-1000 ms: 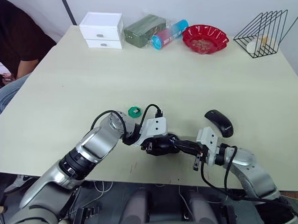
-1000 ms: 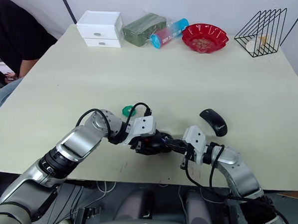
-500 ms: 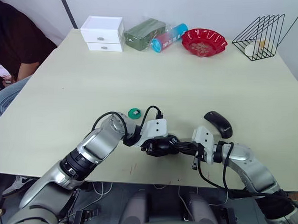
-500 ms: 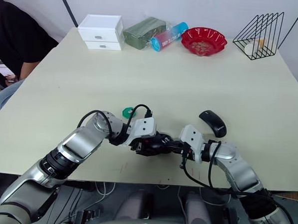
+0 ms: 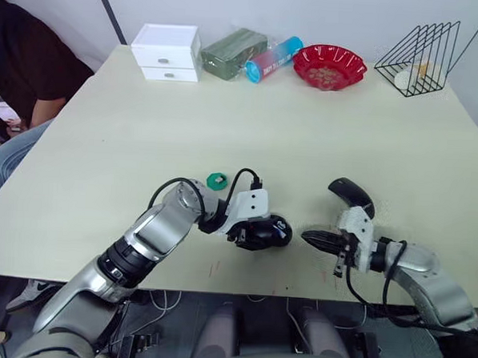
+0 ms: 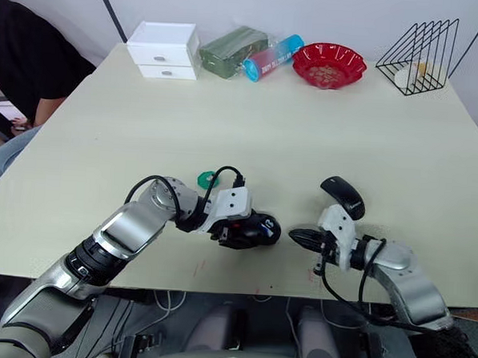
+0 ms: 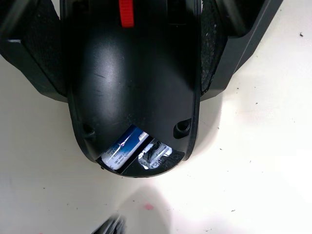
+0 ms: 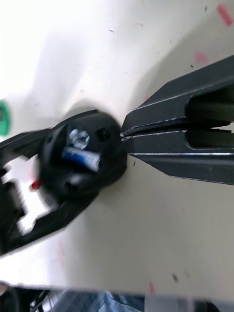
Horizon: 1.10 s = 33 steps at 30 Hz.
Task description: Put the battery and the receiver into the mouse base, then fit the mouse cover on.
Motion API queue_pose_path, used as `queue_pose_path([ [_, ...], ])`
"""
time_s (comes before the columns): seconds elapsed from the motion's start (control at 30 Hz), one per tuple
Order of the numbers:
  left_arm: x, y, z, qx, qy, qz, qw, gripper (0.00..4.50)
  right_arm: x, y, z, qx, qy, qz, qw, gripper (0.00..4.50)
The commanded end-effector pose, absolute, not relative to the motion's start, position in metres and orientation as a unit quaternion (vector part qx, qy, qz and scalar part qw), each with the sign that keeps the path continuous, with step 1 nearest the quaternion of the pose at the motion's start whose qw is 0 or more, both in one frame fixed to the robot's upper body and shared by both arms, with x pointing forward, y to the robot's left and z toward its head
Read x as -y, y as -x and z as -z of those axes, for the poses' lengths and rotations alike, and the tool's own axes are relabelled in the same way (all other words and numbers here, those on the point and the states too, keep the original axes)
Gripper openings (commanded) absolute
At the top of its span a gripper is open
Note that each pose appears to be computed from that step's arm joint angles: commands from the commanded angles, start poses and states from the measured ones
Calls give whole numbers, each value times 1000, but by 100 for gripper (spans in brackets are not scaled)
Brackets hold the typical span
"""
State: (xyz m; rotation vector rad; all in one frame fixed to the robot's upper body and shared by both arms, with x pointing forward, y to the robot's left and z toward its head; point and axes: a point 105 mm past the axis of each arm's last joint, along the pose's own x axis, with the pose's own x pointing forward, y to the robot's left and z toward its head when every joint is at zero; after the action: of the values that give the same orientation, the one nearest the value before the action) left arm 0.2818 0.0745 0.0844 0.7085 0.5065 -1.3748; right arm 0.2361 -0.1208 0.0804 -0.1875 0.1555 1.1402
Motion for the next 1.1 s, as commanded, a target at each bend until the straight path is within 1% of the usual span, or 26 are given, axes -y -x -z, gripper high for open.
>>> queue_pose_path([
  [0.03, -83, -283, -71, -258, -314, 604, 686, 298, 138, -229, -92, -39, 120, -540, 832, 3],
  [0.2, -82, -284, -71, -256, -315, 604, 686, 298, 156, -225, -100, -30, 86, -536, 839, 3],
  [0.23, -82, -284, -71, -255, -315, 605, 685, 298, 164, -222, -103, -24, 77, -536, 841, 27],
  [0.3, -81, -283, -70, -254, -316, 606, 685, 298, 175, -218, -108, -14, 66, -537, 841, 95],
  [0.33, -80, -283, -70, -253, -316, 607, 684, 298, 181, -217, -109, -11, 70, -539, 840, 141],
  [0.37, -80, -283, -70, -253, -316, 607, 684, 298, 184, -215, -110, -10, 73, -540, 838, 202],
  [0.43, -80, -283, -70, -254, -316, 608, 682, 298, 192, -213, -108, -14, 79, -541, 837, 277],
  [0.47, -80, -283, -70, -254, -316, 609, 682, 298, 196, -213, -108, -13, 83, -539, 838, 325],
  [0.5, -80, -283, -70, -253, -317, 609, 682, 298, 199, -212, -107, -12, 90, -539, 837, 352],
  [0.53, -80, -283, -70, -252, -318, 609, 681, 298, 200, -210, -107, -10, 91, -542, 836, 402],
  [0.57, -80, -283, -70, -252, -319, 609, 681, 298, 202, -210, -107, -8, 91, -541, 836, 441],
  [0.6, -80, -283, -70, -252, -319, 609, 681, 298, 203, -208, -107, -7, 90, -543, 835, 446],
  [0.77, -81, -282, -71, -250, -319, 610, 681, 298, 211, -204, -103, -8, 88, -543, 835, 446],
  [1.1, -80, -283, -72, -248, -317, 612, 681, 298, 218, -202, -98, 7, 82, -527, 846, 446],
])
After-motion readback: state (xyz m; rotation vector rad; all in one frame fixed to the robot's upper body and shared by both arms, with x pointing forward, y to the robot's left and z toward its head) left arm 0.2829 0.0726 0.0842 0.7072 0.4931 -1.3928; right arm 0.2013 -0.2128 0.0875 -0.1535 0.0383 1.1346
